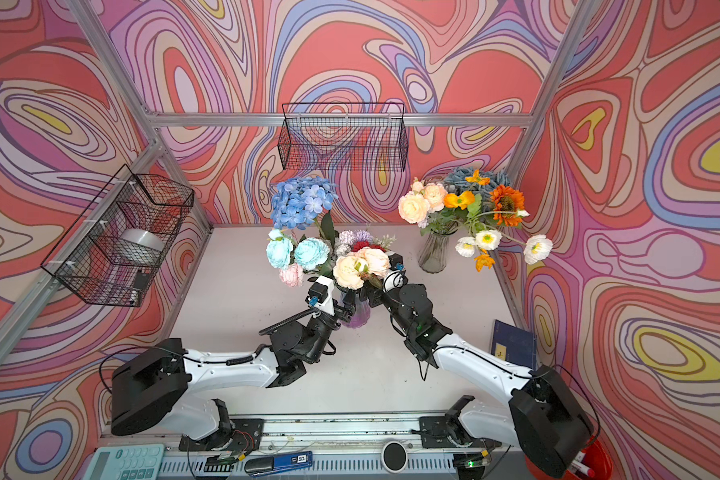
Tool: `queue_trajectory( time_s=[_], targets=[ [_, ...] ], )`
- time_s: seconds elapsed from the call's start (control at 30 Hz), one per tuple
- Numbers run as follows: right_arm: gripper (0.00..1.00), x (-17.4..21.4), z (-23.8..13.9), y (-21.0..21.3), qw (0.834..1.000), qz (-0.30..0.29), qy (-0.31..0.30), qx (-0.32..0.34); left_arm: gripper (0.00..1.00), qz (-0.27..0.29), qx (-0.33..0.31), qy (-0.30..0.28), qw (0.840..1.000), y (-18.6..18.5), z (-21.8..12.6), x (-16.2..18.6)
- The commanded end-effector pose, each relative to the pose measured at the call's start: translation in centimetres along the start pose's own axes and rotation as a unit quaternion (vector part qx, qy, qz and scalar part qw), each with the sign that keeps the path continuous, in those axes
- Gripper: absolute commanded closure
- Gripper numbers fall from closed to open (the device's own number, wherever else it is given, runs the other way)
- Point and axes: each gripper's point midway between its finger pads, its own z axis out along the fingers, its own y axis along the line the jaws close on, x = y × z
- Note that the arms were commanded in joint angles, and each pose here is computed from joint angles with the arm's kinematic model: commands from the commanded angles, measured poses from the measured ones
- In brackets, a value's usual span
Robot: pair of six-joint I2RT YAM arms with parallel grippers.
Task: Arrange the flowers into the vase
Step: 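Open the left gripper off the rose and draw it back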
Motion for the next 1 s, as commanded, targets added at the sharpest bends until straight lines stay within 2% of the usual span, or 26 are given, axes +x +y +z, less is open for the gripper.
queue_trajectory(
  time_s=[0.0, 0.23, 0.3, 0.43, 0.7, 0.97],
  targets=[
    [0.13, 1.5, -0.6, -0.2, 1.0, -0.004, 0.025, -0.002, 0.35, -0.027, 0.014, 0.008, 1.0, 0.0, -0.7, -1.4],
    [0.08, 2.3, -1.8, 0.5, 0.998, -0.01, 0.057, -0.025, 0.33, -0.055, 0.044, 0.086, 0.994, 0.3, -2.8, 0.1],
    [0.07, 2.5, -2.4, 0.9, 0.997, -0.014, 0.069, -0.038, 0.3, -0.055, 0.057, 0.115, 0.99, 0.2, -3.5, 1.0],
    [0.05, 2.9, -4.2, 1.8, 0.993, -0.018, 0.098, -0.066, 0.16, -0.06, 0.057, 0.167, 0.983, 0.9, -5.1, 2.9],
    [0.03, 4.5, -7.1, 3.0, 0.985, -0.001, 0.132, -0.108, 0.12, -0.085, 0.007, 0.198, 0.976, 3.3, -7.0, 5.1],
    [0.03, 6.1, -4.4, 2.4, 0.989, -0.008, 0.108, -0.097, 0.05, -0.081, -0.066, 0.212, 0.972, 6.7, -8.9, 8.1]
  ],
)
